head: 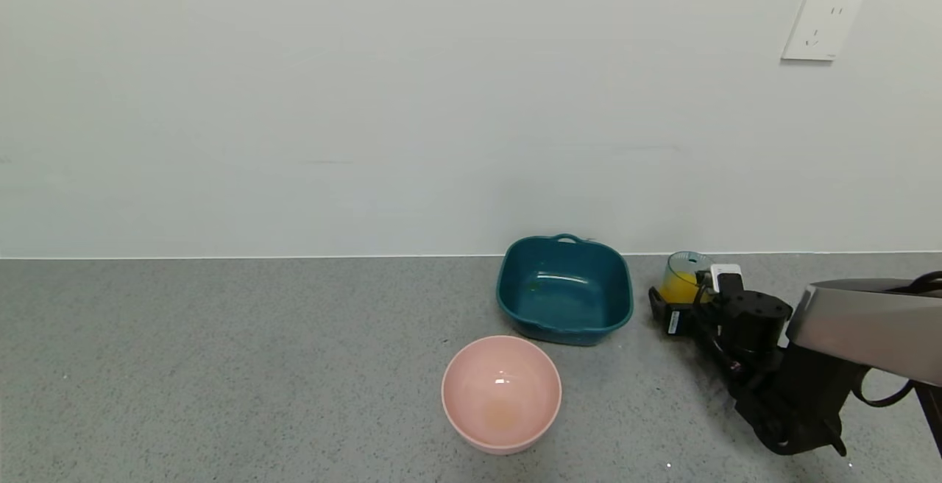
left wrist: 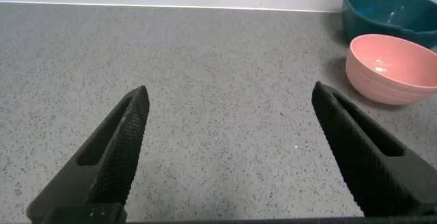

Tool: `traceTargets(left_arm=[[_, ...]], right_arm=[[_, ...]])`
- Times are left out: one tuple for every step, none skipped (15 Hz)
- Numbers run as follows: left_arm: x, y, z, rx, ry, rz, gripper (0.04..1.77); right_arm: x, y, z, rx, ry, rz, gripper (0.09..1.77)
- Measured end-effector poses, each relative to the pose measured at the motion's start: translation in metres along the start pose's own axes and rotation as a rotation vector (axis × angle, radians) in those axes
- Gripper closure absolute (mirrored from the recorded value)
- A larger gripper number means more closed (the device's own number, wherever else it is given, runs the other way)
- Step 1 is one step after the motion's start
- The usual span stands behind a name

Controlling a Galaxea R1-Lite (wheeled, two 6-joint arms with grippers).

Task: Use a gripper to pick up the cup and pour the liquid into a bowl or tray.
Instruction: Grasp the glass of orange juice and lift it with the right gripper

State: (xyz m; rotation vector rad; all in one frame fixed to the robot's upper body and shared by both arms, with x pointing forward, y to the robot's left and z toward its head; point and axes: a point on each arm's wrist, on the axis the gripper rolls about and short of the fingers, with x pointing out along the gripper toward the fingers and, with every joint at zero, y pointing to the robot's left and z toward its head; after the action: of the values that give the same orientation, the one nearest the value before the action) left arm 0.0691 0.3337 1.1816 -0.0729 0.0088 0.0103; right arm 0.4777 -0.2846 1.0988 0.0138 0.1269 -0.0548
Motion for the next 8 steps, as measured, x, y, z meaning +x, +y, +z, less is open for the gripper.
traceTargets(left_arm=[[0.0000,0.0000,0.0000,0.000,0.000,0.000,0.09],[0.0000,0.0000,0.0000,0.000,0.000,0.000,0.09],[0.0000,0.0000,0.0000,0.000,0.000,0.000,0.09],[0.0000,0.0000,0.0000,0.000,0.000,0.000,0.09],[0.0000,0.0000,0.0000,0.000,0.000,0.000,0.09],[0.0000,0.0000,0.0000,0.000,0.000,0.000,0.09],[0.0000,0.0000,0.0000,0.000,0.000,0.000,0.09],[0.0000,0.0000,0.0000,0.000,0.000,0.000,0.09]], right_arm=[[0.0006,0.0003,-0.0007,-0.001,0.000,0.001,0.15],[0.0012,-0.0001,-0.0010,-0.001,0.000,0.000,0.15],[0.0020,-0.0004,-0.0010,0.000,-0.002,-0.001,0.15],[0.0030,-0.0009,-0.0008,0.000,-0.005,-0.003,0.15],[0.0038,-0.0011,-0.0005,0.001,-0.008,-0.003,0.15],[0.0047,-0.0012,-0.0004,0.002,-0.010,-0.004,0.15],[0.0054,-0.0010,-0.0001,0.002,-0.013,-0.003,0.15],[0.0060,-0.0008,0.0005,0.003,-0.016,-0.003,0.15]])
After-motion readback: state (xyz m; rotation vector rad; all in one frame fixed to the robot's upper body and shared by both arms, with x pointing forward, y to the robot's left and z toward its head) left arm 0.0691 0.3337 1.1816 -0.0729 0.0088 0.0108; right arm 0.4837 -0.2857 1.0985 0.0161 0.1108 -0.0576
